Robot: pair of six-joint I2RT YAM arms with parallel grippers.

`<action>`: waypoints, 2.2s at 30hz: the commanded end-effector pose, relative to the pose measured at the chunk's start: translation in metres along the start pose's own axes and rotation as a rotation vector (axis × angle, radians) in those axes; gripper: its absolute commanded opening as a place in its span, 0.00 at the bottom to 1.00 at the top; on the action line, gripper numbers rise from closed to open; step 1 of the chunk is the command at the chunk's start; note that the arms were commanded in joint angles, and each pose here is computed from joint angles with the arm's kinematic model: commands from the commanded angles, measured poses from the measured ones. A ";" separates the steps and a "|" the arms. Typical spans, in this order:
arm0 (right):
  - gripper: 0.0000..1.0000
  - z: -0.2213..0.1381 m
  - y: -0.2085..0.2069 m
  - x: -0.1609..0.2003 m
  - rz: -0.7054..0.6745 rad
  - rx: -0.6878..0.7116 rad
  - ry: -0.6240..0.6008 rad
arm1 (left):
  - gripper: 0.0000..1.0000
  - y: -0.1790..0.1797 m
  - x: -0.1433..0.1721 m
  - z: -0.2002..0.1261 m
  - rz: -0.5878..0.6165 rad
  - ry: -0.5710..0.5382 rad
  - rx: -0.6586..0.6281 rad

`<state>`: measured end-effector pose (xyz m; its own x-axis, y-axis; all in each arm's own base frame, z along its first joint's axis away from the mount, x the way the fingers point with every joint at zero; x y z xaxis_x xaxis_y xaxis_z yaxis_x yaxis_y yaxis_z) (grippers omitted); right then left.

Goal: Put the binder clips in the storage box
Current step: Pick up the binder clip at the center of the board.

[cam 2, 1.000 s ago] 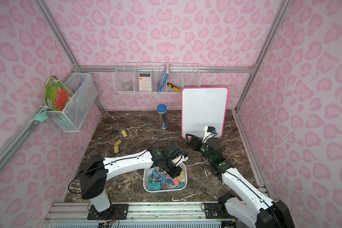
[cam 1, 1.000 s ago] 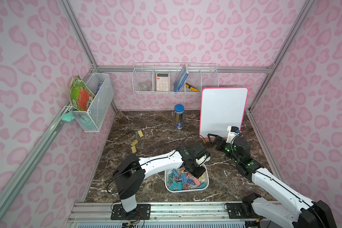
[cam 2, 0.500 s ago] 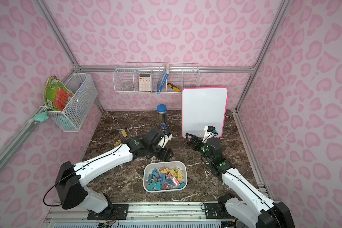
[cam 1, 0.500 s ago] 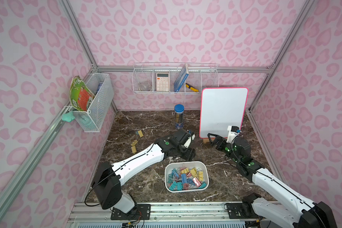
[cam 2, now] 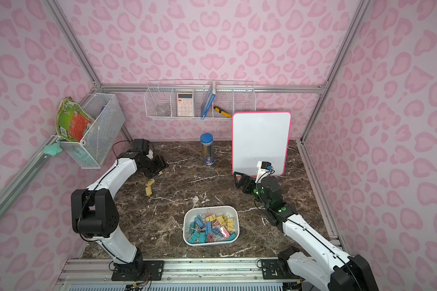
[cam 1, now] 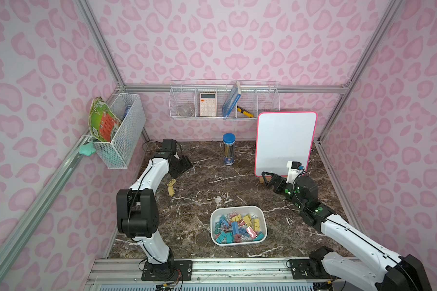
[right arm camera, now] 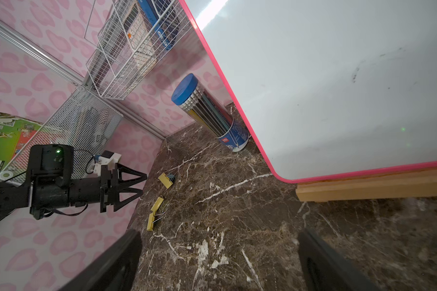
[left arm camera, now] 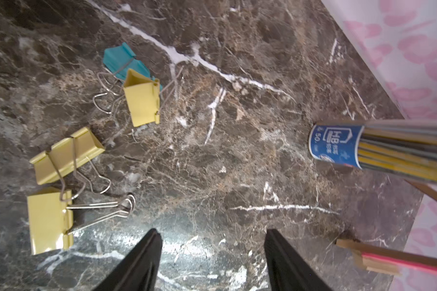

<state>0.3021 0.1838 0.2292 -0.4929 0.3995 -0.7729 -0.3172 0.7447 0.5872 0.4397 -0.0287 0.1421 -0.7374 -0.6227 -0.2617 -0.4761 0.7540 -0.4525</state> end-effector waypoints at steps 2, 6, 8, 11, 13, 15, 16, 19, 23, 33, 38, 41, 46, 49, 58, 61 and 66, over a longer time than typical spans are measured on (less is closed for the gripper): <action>0.99 -0.002 0.002 -0.005 0.007 -0.007 -0.028 | 0.71 0.013 -0.020 0.008 -0.001 -0.022 -0.131; 0.99 -0.003 0.000 -0.003 0.010 -0.002 -0.029 | 0.70 0.033 -0.039 0.013 0.051 -0.073 -0.292; 0.99 -0.003 0.000 -0.002 0.009 -0.006 -0.025 | 0.70 0.039 -0.044 0.019 0.077 -0.065 -0.342; 0.99 -0.002 -0.001 -0.001 0.007 -0.003 -0.022 | 0.70 0.042 -0.045 0.034 0.108 -0.011 -0.368; 0.99 -0.002 -0.002 0.000 0.007 -0.001 -0.021 | 0.70 0.042 -0.042 0.047 0.113 0.036 -0.366; 0.99 -0.001 -0.001 0.000 0.007 -0.003 -0.016 | 0.70 0.043 -0.042 0.055 0.109 0.054 -0.369; 0.99 -0.001 -0.001 0.000 0.007 -0.004 -0.016 | 0.70 0.044 -0.041 0.059 0.109 0.058 -0.376; 0.99 -0.003 -0.002 0.000 0.007 0.003 -0.015 | 0.70 0.050 -0.046 0.064 0.108 0.044 -0.393; 0.99 -0.007 -0.004 -0.001 0.003 0.017 -0.025 | 0.61 0.053 -0.051 0.070 0.096 0.045 -0.390; 0.99 -0.006 -0.001 -0.004 0.003 0.014 -0.027 | 0.49 0.055 -0.057 0.083 0.078 0.070 -0.363; 0.99 -0.006 -0.001 -0.005 0.003 0.014 -0.025 | 0.35 0.052 -0.055 0.086 0.070 0.083 -0.346; 0.99 -0.005 0.000 -0.005 0.005 0.012 -0.026 | 0.31 0.050 -0.054 0.085 0.061 0.089 -0.333; 0.99 -0.005 0.001 -0.005 0.010 0.009 -0.022 | 0.27 0.042 -0.052 0.076 0.058 0.093 -0.299; 0.99 -0.004 0.001 -0.004 0.012 0.007 -0.022 | 0.24 0.033 -0.048 0.064 0.045 0.101 -0.251; 0.99 0.001 0.006 -0.005 0.006 -0.005 -0.015 | 0.24 -0.022 -0.023 0.008 0.037 0.134 0.035; 0.99 0.004 0.008 -0.005 0.002 -0.011 -0.009 | 0.24 -0.047 -0.006 -0.019 0.076 0.154 0.143; 0.99 0.010 0.010 -0.004 0.002 -0.018 -0.002 | 0.24 -0.095 0.042 -0.067 0.234 0.213 0.334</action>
<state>0.3059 0.1910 0.2260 -0.5125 0.3978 -0.7610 -0.3034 0.7451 0.5939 0.4379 -0.0798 0.2075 -0.8594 -0.4632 -0.2164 -0.2720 0.7726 -0.5736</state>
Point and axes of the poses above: each gripper's point midway between its finger pads, its own z axis out along the fingers, its own y axis along the line the jaws close on, x = y × z, the point moved 1 cm from there along -z, back along the fingers, and after that the axes turned 6 degrees about -z, right-handed, at the moved point
